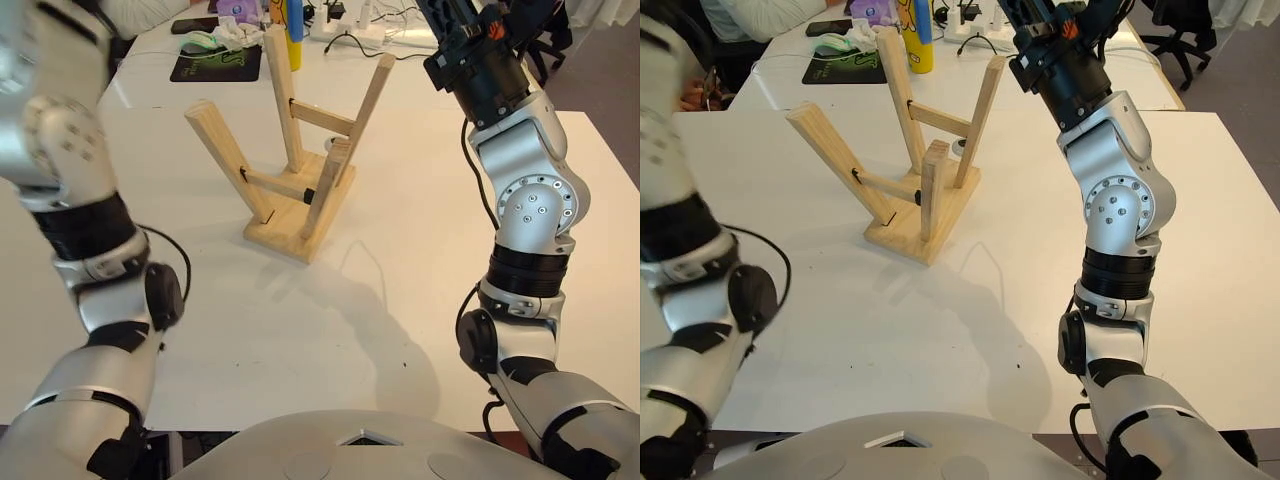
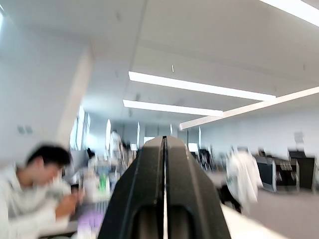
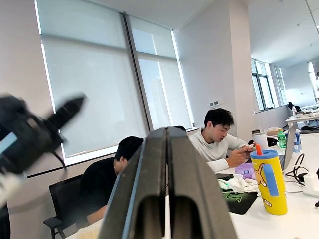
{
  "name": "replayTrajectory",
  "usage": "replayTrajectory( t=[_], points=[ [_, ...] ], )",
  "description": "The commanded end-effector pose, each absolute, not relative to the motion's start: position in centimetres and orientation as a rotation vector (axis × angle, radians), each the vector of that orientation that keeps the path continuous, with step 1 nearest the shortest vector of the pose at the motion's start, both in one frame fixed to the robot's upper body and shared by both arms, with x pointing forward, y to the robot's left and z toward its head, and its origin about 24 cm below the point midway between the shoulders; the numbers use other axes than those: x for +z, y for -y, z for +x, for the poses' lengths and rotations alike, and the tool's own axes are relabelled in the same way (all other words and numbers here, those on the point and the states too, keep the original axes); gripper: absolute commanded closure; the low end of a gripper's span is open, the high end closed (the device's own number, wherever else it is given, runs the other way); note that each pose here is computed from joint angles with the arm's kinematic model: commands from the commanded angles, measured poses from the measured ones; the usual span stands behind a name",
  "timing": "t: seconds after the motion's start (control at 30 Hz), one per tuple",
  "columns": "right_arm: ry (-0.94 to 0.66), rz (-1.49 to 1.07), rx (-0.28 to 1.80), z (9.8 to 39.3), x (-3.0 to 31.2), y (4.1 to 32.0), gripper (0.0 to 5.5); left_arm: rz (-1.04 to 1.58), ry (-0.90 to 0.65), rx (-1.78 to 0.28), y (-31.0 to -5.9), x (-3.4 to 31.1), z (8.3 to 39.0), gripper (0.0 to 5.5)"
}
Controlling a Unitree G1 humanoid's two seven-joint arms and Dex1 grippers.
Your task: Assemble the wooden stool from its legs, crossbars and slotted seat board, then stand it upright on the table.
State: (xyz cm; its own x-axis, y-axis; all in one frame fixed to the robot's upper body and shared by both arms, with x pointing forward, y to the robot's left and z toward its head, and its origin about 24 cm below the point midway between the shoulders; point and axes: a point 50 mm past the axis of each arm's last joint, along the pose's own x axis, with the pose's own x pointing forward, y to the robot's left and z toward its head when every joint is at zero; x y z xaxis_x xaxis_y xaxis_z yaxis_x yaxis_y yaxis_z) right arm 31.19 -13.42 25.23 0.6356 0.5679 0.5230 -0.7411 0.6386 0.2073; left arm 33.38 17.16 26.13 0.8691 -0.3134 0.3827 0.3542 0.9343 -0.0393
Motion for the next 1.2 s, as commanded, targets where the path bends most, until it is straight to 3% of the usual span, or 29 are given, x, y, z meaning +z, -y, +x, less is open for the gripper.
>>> replayTrajectory(
  t=[0.03, 0.07, 0.13, 0.27, 0.4, 0.53, 0.77, 1.1, 1.2],
  points=[
    [0.431, 0.408, 0.780, 30.9, 24.9, 13.3, 5.49, 0.020, -0.072, -0.362, -17.2, 13.0, 32.9, 5.50],
    [0.430, 0.404, 0.777, 30.8, 24.9, 13.3, 5.49, 0.023, -0.110, -0.364, -17.3, 11.7, 32.3, 5.50],
    [0.429, 0.399, 0.774, 30.8, 24.8, 13.4, 5.49, -0.014, -0.079, -0.358, -17.5, 12.3, 31.9, 5.50],
    [0.427, 0.395, 0.765, 30.9, 24.7, 13.5, 5.49, -0.064, 0.104, -0.347, -17.7, 17.7, 32.6, 5.50],
    [0.418, 0.384, 0.745, 31.0, 24.4, 13.6, 5.49, -0.113, 0.360, -0.350, -17.5, 25.3, 32.2, 5.50],
    [0.375, 0.341, 0.681, 31.7, 23.8, 13.8, 5.49, -0.139, 0.487, -0.319, -18.4, 28.9, 30.9, 5.50],
    [0.216, 0.104, 0.349, 35.7, 21.7, 15.7, 5.49, -0.094, 0.397, -0.159, -21.6, 26.2, 30.2, 5.50],
    [0.104, -0.214, 0.360, 42.1, 23.8, 14.3, 5.49, -0.067, 0.300, -0.073, -22.5, 22.5, 29.9, 5.50],
    [0.070, -0.311, 0.243, 42.9, 24.5, 16.4, 5.49, -0.076, 0.304, -0.069, -22.3, 22.4, 29.7, 5.50]
  ],
)
